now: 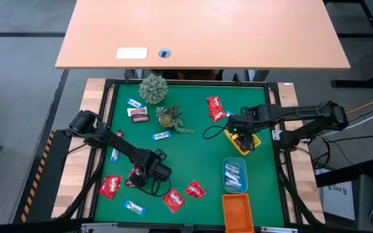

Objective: Sort candy
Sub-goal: Put the brown candy into the yellow bin, then put the red candy into the orange bin

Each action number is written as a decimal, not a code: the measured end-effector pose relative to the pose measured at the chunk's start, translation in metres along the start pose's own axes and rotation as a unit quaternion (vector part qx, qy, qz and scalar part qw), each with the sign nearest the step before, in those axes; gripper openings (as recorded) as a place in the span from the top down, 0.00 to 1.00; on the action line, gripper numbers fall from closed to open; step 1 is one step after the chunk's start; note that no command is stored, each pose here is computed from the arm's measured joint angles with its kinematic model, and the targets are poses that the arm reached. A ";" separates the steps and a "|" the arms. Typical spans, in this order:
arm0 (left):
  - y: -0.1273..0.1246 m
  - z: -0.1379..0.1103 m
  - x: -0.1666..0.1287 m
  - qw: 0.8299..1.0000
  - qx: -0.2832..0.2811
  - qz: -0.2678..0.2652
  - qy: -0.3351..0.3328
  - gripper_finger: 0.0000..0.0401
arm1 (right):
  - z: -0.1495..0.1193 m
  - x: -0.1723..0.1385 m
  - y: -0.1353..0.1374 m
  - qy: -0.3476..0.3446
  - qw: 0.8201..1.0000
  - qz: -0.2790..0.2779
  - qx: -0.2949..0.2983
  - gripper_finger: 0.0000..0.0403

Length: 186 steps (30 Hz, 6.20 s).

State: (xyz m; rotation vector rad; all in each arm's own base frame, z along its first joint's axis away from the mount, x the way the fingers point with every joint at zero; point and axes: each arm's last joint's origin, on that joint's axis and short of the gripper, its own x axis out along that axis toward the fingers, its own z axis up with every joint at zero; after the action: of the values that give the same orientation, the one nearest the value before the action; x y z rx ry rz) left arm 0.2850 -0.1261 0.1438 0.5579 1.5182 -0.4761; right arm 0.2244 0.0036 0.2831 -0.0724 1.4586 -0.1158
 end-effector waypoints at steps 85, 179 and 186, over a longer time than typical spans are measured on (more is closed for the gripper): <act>0.162 0.020 -0.068 0.756 -0.308 0.111 -0.568 0.70 | 0.064 -0.010 0.012 -0.330 0.898 0.101 -0.275 0.94; 0.139 -0.028 -0.124 0.786 -0.340 0.131 -0.500 0.44 | 0.057 0.017 -0.071 -0.188 0.976 -0.094 0.058 0.48; 0.147 -0.034 -0.122 0.783 -0.353 0.136 -0.493 0.44 | 0.074 0.066 -0.095 -0.134 0.973 -0.087 0.167 0.33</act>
State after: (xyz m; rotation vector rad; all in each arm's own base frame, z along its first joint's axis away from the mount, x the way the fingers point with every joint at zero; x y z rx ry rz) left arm 0.3472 0.0048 0.2736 -0.1089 0.4839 0.0818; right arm 0.3022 -0.0998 0.2380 0.0573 1.1450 -0.4765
